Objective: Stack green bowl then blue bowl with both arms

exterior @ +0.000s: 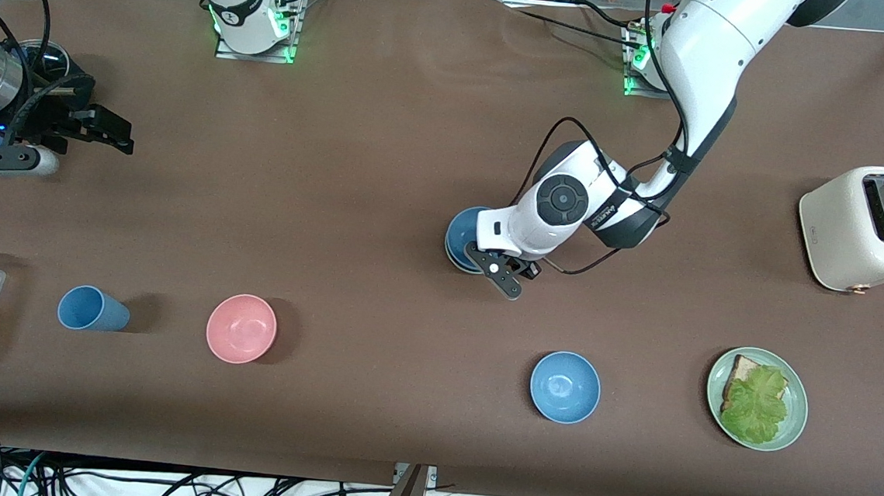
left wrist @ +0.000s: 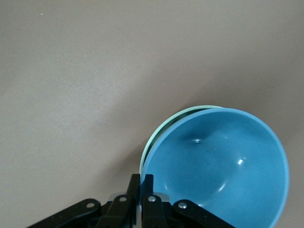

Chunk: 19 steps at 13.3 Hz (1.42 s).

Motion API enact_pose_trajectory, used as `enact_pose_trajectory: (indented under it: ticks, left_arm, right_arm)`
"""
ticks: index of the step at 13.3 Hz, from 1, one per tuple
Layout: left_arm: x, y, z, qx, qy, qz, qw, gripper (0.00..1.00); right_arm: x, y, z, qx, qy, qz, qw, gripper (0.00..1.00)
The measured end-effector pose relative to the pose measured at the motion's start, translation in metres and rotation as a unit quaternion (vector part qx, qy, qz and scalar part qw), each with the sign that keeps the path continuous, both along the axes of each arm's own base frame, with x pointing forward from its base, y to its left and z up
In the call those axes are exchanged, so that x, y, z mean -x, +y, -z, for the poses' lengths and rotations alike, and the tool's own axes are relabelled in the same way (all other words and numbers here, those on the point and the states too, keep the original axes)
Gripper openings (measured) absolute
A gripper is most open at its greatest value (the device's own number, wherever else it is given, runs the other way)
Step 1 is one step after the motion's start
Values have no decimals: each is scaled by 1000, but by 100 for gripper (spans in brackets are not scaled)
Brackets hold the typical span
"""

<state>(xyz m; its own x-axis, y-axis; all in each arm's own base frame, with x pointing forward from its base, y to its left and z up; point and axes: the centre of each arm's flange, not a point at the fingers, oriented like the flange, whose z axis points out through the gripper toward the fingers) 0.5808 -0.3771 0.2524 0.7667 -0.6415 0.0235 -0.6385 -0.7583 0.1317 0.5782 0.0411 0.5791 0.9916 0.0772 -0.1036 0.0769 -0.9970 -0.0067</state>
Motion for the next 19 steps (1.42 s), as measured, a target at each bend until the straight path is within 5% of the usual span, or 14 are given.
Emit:
enact_pose_trajectory:
  ticks: [4,9,12,19]
  left_arm:
    - [1,-2,0,0,0,1,1000,15]
    - [-9,5,-16,1,-9,-6,1000,67]
    - [-21,40,-84,-33,-2,-24,999,96]
    - [-20,180,-259,-96,-19,-124,987,100]
  right_arm:
    - [0,0,0,0,0,0,1000,100]
    - [0,0,0,0,0,0,1000,100]
    - [0,-1,0,0,0,0,1000,100]
    - [0,-1,0,0,0,1,1000,100]
